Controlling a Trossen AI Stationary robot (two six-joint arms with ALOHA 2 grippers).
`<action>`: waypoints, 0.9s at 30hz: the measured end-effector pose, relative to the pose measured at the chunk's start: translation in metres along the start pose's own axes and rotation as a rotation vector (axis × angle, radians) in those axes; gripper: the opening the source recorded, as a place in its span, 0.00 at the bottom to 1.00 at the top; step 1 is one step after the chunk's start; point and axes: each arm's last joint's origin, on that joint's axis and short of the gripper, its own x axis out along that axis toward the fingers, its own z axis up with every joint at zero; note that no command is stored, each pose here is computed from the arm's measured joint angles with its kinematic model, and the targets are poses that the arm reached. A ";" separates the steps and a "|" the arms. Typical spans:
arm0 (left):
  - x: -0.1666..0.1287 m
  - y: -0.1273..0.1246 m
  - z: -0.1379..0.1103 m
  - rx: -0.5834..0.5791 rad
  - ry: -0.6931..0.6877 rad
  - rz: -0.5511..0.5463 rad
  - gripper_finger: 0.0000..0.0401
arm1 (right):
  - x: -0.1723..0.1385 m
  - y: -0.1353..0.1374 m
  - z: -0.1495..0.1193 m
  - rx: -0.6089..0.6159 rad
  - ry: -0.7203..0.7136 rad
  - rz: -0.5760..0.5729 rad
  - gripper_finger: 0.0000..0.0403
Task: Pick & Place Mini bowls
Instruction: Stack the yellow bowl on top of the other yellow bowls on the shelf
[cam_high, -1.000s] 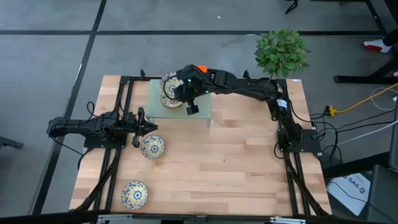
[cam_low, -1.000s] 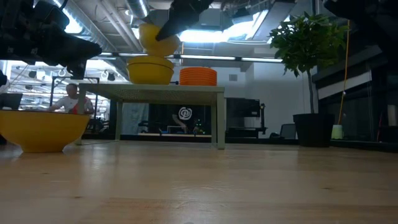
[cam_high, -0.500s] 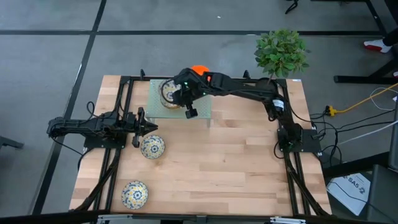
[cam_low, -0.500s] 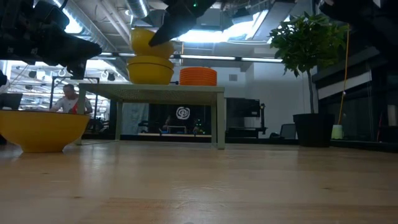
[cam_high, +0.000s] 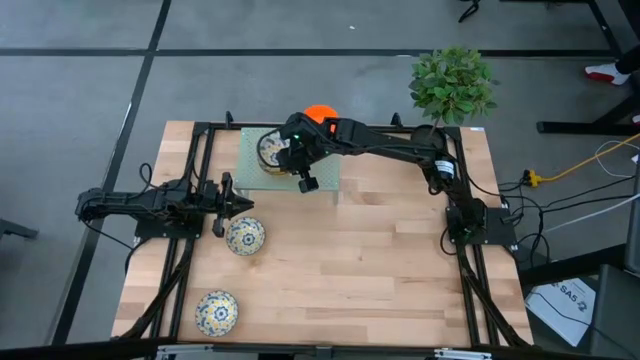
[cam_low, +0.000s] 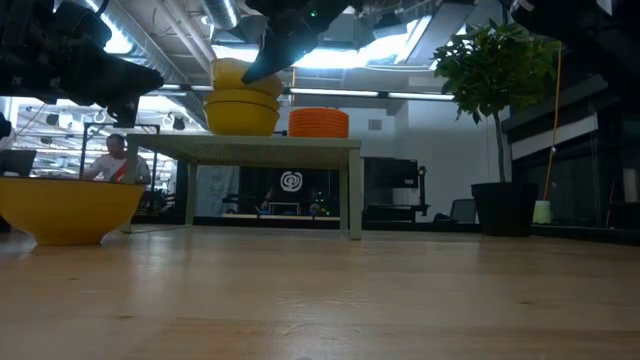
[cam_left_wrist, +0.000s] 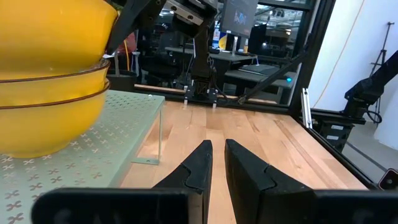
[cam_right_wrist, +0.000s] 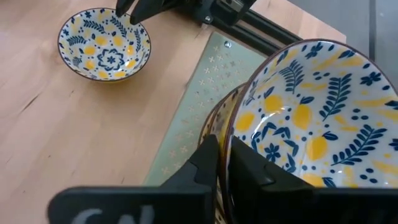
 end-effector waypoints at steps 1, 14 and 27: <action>0.000 0.000 0.000 0.000 0.000 0.000 0.09 | 0.000 0.000 0.000 0.000 0.000 0.000 0.07; 0.000 0.000 0.000 0.000 0.000 0.000 0.09 | 0.000 -0.002 -0.001 0.001 0.035 -0.050 0.10; 0.000 0.000 0.000 0.000 -0.001 0.000 0.09 | 0.000 -0.002 -0.001 0.002 0.034 -0.051 0.10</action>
